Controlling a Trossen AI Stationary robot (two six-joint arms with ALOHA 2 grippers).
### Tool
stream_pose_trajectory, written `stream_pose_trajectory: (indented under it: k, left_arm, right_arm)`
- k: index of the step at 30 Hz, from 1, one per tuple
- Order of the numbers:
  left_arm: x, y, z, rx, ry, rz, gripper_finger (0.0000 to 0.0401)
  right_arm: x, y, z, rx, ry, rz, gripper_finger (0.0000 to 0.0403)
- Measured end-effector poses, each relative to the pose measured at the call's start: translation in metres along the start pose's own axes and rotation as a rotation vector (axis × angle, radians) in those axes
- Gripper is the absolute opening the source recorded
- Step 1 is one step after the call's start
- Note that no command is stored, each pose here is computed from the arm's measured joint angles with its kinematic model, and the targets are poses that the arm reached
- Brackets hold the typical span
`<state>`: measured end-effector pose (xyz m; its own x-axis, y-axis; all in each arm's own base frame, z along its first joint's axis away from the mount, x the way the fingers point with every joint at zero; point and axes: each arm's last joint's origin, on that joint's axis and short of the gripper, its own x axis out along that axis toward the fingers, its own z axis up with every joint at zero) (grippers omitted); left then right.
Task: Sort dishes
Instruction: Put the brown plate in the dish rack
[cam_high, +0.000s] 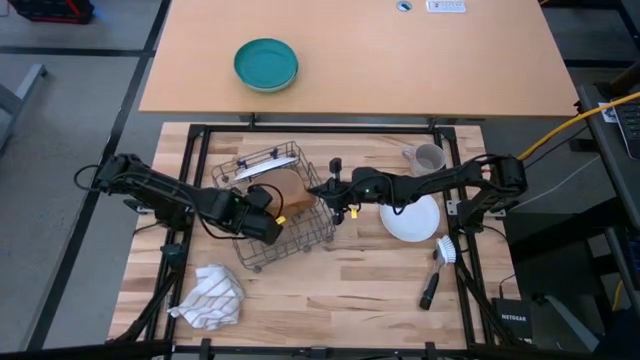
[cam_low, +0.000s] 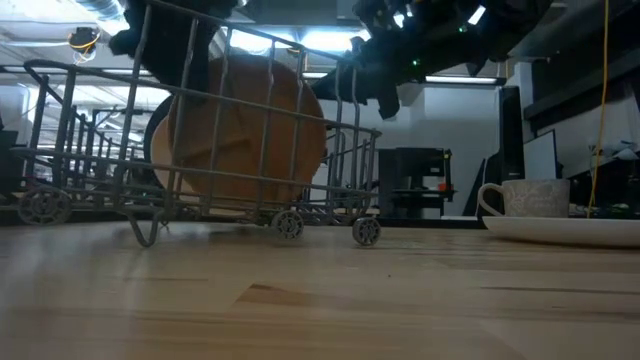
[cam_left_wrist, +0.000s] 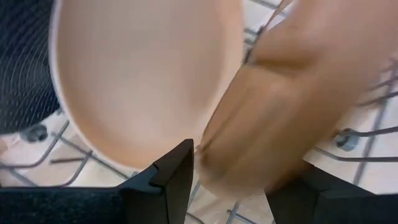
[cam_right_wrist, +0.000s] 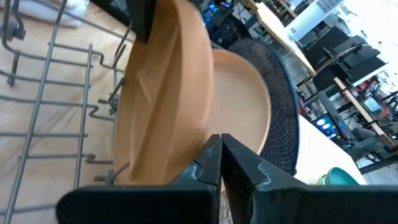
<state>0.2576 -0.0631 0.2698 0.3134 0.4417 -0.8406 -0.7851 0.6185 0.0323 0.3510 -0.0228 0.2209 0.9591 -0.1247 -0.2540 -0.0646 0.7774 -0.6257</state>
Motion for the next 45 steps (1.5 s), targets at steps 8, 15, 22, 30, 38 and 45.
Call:
stream_pose_trajectory:
  k: [8, 15, 22, 30, 38, 45]
  left_arm:
    - [-0.011, -0.003, 0.009, 0.064, -0.019, -0.035, 0.0166]
    - [-0.011, -0.003, 0.009, 0.041, -0.018, -0.031, 0.0166]
    - [-0.011, -0.002, 0.009, 0.042, -0.015, -0.027, 0.0166]
    - [-0.011, -0.001, 0.008, 0.043, -0.007, -0.009, 0.0166]
    - [-0.011, -0.001, 0.008, 0.042, -0.007, -0.010, 0.0166]
    - [-0.011, -0.001, 0.008, 0.054, -0.009, -0.014, 0.0166]
  right_arm:
    - [0.000, 0.000, 0.000, 0.000, -0.002, -0.002, 0.0014]
    - [0.000, -0.001, 0.002, 0.001, -0.021, -0.018, 0.0014]
    - [0.000, -0.006, 0.008, 0.001, -0.049, -0.043, 0.0014]
    - [0.001, -0.018, 0.023, -0.043, -0.108, -0.068, 0.0014]
    - [0.011, -0.011, 0.023, -0.054, -0.176, 0.069, 0.0014]
    - [0.024, 0.000, 0.013, -0.050, -0.187, 0.124, 0.0014]
